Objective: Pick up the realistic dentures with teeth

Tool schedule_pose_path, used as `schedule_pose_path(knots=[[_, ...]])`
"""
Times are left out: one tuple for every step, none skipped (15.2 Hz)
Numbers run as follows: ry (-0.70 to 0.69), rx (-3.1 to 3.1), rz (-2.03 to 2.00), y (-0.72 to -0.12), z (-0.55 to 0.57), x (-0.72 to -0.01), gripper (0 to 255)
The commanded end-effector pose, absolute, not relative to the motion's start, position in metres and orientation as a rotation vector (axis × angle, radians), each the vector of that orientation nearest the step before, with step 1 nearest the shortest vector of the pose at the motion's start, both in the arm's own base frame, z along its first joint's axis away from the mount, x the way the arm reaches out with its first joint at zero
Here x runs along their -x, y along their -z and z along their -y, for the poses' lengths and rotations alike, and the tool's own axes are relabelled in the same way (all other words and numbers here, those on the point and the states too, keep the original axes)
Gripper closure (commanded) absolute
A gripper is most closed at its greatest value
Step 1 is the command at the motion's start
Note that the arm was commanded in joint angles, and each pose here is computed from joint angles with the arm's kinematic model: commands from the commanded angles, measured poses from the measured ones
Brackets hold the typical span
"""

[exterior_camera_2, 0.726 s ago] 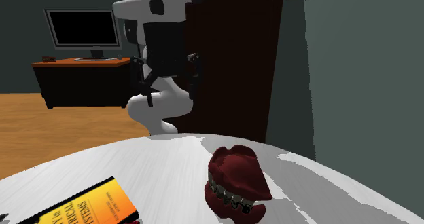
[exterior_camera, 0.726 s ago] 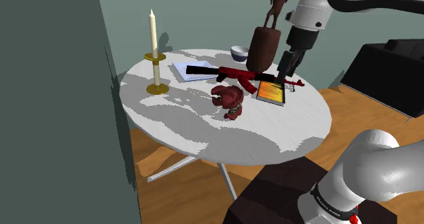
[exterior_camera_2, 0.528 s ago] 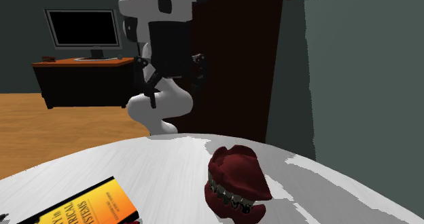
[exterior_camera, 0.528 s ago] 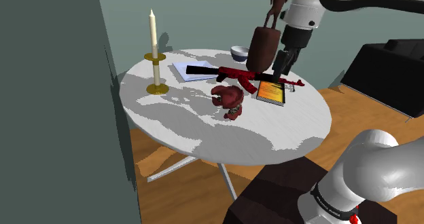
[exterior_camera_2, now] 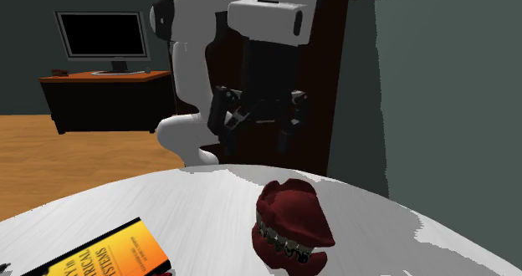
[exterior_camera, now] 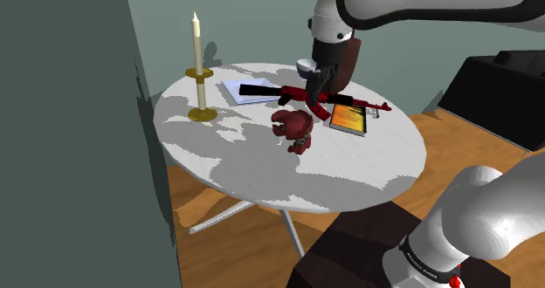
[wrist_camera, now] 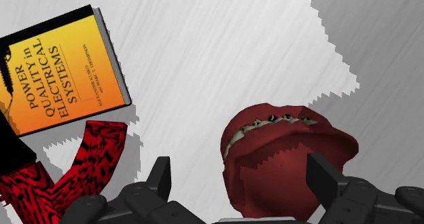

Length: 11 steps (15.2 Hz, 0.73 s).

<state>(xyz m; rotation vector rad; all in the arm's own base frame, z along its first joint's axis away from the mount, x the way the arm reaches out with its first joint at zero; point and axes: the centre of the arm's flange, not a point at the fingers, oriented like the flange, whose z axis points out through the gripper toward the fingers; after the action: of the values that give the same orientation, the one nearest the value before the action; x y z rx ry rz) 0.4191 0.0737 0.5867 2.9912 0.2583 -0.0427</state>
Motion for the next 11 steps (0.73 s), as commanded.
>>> schedule_pose_path(knots=[[0.054,-2.951,-0.295,-0.577,-0.092,-0.442,0],[0.059,-2.931,-0.312,-0.573,-0.102,-0.453,0],[0.065,-2.911,-0.328,-0.569,-0.111,-0.464,0],[0.071,-2.891,-0.345,-0.564,-0.120,-0.475,0],[0.077,-2.871,-0.361,-0.559,-0.129,-0.485,0],[0.082,-2.850,-0.377,-0.554,-0.139,-0.496,0],[0.088,-2.830,-0.393,-0.549,-0.148,-0.507,0],[0.091,-2.819,-0.402,-0.546,-0.153,-0.512,0],[0.091,-2.819,-0.402,-0.541,-0.153,-0.512,0],[0.091,-2.819,-0.402,-0.536,-0.153,-0.512,0],[0.091,-2.819,-0.402,-0.530,-0.153,-0.512,0]])
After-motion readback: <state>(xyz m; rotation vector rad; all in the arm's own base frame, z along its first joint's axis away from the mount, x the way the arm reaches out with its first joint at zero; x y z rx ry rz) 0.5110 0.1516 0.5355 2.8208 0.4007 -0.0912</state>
